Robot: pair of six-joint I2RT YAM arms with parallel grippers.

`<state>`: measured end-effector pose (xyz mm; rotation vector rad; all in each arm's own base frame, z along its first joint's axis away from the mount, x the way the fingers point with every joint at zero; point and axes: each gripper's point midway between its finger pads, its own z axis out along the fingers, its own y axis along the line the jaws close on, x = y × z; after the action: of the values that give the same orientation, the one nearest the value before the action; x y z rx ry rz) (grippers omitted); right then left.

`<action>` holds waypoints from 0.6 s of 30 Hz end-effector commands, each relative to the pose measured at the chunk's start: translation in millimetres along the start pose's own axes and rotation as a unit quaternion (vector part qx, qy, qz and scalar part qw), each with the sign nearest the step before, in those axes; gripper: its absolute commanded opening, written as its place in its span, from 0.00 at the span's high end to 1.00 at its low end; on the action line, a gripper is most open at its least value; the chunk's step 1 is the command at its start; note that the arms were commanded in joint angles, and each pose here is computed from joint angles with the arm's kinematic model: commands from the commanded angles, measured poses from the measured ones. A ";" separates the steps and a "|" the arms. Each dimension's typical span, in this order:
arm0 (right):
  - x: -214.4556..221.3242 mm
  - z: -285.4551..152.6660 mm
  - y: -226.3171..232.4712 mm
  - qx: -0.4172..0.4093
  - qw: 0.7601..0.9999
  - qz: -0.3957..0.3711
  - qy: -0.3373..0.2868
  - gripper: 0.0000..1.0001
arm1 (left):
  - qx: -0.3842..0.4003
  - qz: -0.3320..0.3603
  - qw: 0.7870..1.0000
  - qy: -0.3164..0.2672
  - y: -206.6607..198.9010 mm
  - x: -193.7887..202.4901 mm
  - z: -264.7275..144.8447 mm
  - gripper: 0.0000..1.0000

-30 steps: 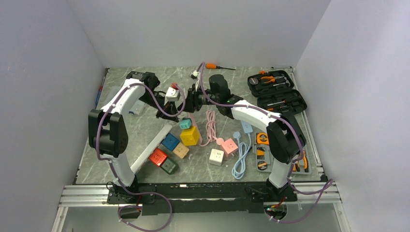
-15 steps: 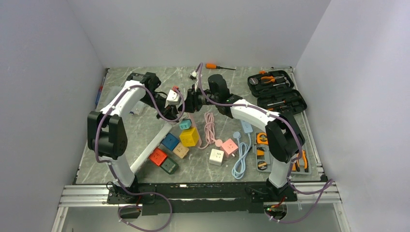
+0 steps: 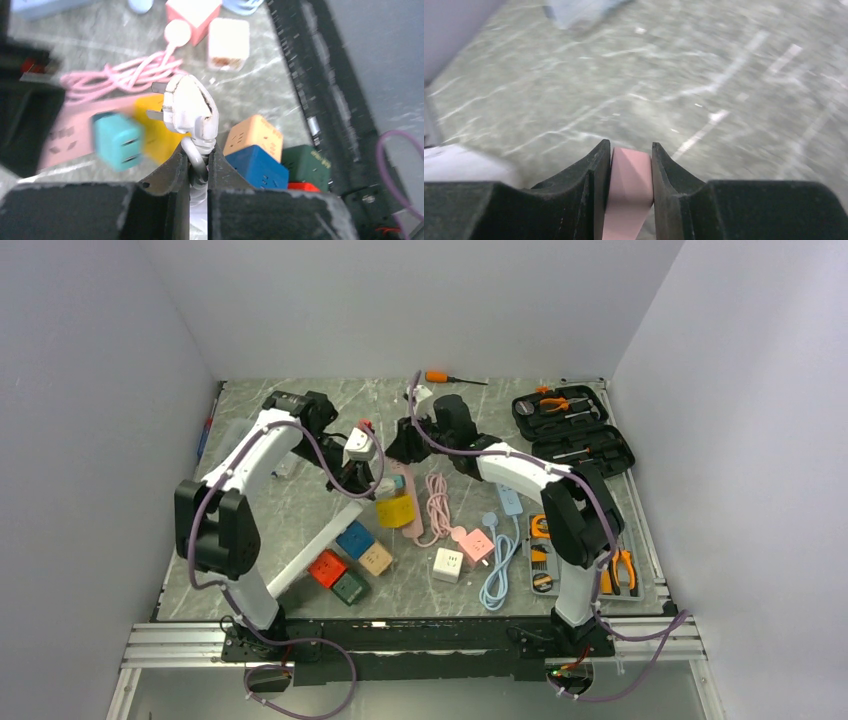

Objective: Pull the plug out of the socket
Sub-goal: Remove the plug from the socket, then place the socket at the center of the board.

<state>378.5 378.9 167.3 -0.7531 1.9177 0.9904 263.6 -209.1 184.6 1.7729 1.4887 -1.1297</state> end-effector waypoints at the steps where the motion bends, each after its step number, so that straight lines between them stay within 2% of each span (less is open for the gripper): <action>1: 7.6 -7.1 -71.8 0.115 0.993 -0.030 0.006 1.00 | 0.036 0.017 0.993 -0.109 -59.1 -84.9 -3.1 1.00; 10: -14.0 -17.9 -31.9 0.037 0.999 -0.022 -0.016 1.00 | 0.032 -0.002 0.995 -0.094 -47.4 -68.9 -3.5 1.00; 18: -20.6 -39.5 -25.2 0.026 0.999 -0.006 -0.033 1.00 | -0.011 -0.060 0.996 -0.066 3.5 -16.8 -26.8 1.00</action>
<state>398.3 339.2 149.2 -0.6813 1.9845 0.8944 245.5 -206.8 210.9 1.6463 1.5306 -1.2798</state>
